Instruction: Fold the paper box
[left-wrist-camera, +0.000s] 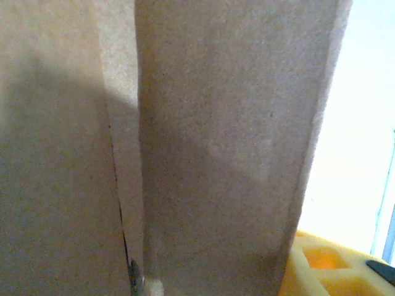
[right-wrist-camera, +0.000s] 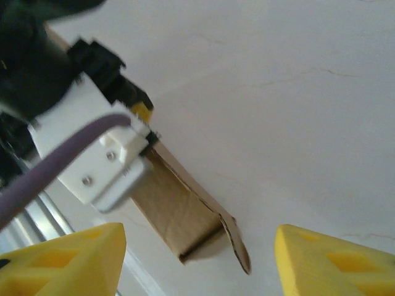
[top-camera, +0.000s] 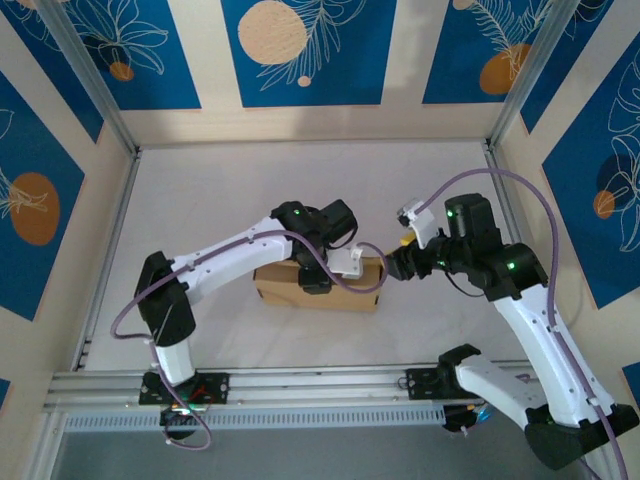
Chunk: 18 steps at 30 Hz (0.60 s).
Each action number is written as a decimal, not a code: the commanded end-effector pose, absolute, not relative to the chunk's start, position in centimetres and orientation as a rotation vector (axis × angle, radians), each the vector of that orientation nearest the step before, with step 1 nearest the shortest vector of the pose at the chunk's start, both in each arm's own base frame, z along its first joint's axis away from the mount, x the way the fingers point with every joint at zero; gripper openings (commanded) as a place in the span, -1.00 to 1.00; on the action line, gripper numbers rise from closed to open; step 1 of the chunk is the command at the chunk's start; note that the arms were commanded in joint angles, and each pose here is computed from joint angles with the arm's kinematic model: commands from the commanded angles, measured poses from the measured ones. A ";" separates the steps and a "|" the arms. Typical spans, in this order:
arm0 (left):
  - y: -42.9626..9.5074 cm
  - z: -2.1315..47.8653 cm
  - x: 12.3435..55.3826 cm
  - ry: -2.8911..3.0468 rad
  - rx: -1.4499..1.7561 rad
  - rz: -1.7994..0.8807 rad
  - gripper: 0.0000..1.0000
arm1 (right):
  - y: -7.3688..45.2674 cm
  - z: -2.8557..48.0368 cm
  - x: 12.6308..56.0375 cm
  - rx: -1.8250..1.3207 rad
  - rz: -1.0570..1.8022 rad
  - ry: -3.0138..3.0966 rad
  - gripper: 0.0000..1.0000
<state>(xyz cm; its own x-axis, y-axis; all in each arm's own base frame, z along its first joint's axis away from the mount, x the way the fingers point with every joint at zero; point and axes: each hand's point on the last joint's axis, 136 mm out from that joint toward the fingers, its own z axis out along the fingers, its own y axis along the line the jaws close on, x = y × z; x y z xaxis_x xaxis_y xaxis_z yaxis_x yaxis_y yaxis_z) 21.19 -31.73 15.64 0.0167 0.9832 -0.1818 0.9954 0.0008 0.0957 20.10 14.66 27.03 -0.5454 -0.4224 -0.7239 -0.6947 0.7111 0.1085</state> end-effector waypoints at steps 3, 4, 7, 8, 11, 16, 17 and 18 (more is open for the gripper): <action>-31.8 15.9 21.1 2.078 2.102 -0.117 -0.04 | 13.3 23.8 19.4 -1.090 0.323 2.236 0.33; -31.8 16.0 21.1 2.075 2.099 -0.114 -0.04 | 13.8 23.4 18.8 -1.124 0.375 2.229 0.33; -31.8 16.2 21.1 2.064 2.098 -0.115 -0.03 | 14.3 22.3 18.6 -1.140 0.416 2.222 0.32; -31.8 16.2 21.1 2.063 2.096 -0.115 -0.03 | 14.3 22.0 18.7 -1.138 0.412 2.217 0.29; -31.8 16.0 21.1 2.057 2.096 -0.118 -0.03 | 14.2 21.6 19.0 -1.133 0.404 2.215 0.23; -31.8 15.7 21.2 2.054 2.092 -0.115 -0.03 | 14.6 21.5 19.5 -1.128 0.431 2.233 0.10; -31.8 15.7 21.2 2.054 2.090 -0.113 -0.03 | 14.8 21.5 19.6 -1.122 0.442 2.242 0.05; -31.9 15.8 21.3 2.050 2.088 -0.112 -0.03 | 14.9 21.4 19.7 -1.120 0.452 2.253 -0.02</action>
<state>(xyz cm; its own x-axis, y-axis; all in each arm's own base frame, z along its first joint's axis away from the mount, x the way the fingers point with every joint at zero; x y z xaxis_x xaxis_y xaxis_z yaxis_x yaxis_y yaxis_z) 21.24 -31.78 15.60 0.0176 0.9830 -0.1826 0.9952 0.0004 0.0978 19.32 14.10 20.65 -0.4893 -0.6261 -0.6071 -0.7961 0.6049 0.0177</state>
